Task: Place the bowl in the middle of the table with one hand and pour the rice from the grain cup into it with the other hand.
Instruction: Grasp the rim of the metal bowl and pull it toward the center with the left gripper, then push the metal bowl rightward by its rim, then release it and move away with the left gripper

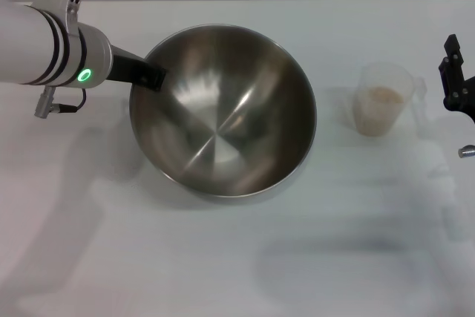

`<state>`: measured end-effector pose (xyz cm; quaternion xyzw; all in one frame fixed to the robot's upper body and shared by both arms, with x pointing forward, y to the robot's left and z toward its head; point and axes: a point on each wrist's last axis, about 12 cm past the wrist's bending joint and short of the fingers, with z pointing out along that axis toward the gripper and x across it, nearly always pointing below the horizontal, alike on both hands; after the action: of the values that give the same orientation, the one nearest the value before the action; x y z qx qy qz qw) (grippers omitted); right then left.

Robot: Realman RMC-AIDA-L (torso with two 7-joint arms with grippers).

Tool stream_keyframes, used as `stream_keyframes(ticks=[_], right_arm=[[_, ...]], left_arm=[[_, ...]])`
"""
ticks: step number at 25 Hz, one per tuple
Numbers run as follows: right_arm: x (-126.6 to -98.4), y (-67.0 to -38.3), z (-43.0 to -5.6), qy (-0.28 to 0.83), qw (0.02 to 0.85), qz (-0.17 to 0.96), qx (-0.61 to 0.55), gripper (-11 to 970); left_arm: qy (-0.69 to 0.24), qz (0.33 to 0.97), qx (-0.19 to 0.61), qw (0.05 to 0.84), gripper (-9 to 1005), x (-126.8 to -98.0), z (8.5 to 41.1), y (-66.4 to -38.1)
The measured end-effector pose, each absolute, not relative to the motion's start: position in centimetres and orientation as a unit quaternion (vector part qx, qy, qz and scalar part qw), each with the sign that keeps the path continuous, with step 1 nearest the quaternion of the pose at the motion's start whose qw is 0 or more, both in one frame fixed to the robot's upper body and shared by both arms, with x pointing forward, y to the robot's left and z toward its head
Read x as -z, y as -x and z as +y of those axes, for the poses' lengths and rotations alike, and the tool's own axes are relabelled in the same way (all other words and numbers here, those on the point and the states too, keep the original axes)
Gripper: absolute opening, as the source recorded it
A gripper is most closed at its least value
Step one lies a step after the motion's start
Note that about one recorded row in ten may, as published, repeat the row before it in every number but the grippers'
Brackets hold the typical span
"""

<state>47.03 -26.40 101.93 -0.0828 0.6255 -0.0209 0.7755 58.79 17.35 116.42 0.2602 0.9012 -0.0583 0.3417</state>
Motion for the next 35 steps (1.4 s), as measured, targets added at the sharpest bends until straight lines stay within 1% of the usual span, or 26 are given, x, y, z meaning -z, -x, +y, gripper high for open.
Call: stream_keyframes(ticks=[4,12,23,28,35], right_arm=[[-102.0,-47.1,-26.4,0.082,0.776,0.625,0.021,482],[-102.1,-47.3,-26.1,0.082,0.778,0.623,0.017,482],[-102.1,-47.3,-26.0,0.081,0.777,0.624,0.016,481],[-102.1,-47.3,-26.0,0.08,0.778,0.623,0.015,481],[-102.1,-47.3,-25.9,0.08,0.778,0.623,0.014,481]], left_arm=[[-0.262,0.899,0.062,0.345,21,-116.6,17.3,-58.8],[-0.271,0.892,0.072,0.355,16,-117.3,17.2,-59.4],[-0.287,0.877,0.087,0.376,16,-118.5,15.6,-60.0],[-0.293,0.874,0.087,0.377,17,-118.0,15.2,-60.0],[-0.293,0.869,0.089,0.387,17,-116.6,14.7,-60.1]])
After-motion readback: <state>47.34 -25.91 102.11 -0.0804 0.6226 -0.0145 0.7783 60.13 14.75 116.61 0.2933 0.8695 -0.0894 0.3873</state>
